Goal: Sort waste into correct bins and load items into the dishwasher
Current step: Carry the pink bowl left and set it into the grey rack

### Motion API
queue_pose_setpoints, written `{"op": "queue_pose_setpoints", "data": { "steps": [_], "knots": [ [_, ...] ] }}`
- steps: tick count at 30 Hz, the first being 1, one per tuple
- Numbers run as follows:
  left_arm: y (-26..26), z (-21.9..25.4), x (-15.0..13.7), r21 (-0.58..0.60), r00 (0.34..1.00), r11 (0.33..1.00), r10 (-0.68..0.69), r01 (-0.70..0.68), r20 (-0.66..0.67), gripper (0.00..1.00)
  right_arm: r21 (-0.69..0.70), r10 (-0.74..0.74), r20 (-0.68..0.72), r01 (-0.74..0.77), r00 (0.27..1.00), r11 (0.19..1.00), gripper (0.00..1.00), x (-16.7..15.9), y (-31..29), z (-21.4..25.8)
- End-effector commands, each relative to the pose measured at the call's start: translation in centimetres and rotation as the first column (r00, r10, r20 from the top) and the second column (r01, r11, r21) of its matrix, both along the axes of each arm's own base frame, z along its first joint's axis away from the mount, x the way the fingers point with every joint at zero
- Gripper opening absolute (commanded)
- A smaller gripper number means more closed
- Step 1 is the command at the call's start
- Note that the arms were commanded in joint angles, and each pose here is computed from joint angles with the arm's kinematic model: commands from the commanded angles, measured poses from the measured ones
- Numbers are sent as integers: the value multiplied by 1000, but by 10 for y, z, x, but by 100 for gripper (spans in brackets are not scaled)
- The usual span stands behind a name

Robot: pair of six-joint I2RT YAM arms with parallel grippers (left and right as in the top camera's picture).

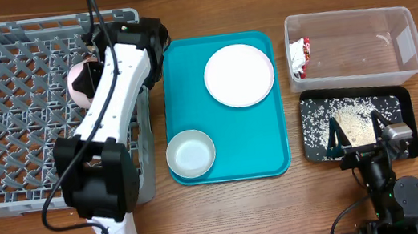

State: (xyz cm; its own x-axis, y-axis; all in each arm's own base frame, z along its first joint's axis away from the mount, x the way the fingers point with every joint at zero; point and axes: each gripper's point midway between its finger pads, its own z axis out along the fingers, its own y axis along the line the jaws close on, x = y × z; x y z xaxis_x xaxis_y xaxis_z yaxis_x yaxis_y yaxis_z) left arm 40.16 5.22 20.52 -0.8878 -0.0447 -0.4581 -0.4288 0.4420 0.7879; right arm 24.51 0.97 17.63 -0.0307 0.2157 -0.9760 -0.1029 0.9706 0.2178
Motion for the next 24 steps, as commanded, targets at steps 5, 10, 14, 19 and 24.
{"op": "queue_pose_setpoints", "data": {
  "steps": [5,10,14,19,24],
  "knots": [
    [1,-19,10,63,1000,998,3,-2,-19,7,-8,-8,8,8,1000,1000,100,0,-2,-1],
    [-3,-23,11,86,999,996,-15,18,-46,9,-8,-8,8,8,1000,1000,100,0,-2,-1],
    [-8,-7,12,175,996,982,-57,68,-69,17,-8,-8,8,8,1000,1000,100,0,-2,-1],
    [-11,1,11,196,995,977,-73,86,-71,11,-8,-8,8,8,1000,1000,100,0,-2,-1],
    [-12,-3,10,173,996,982,-67,77,-64,16,-8,-8,8,8,1000,1000,100,0,-2,-1]
  ]
}}
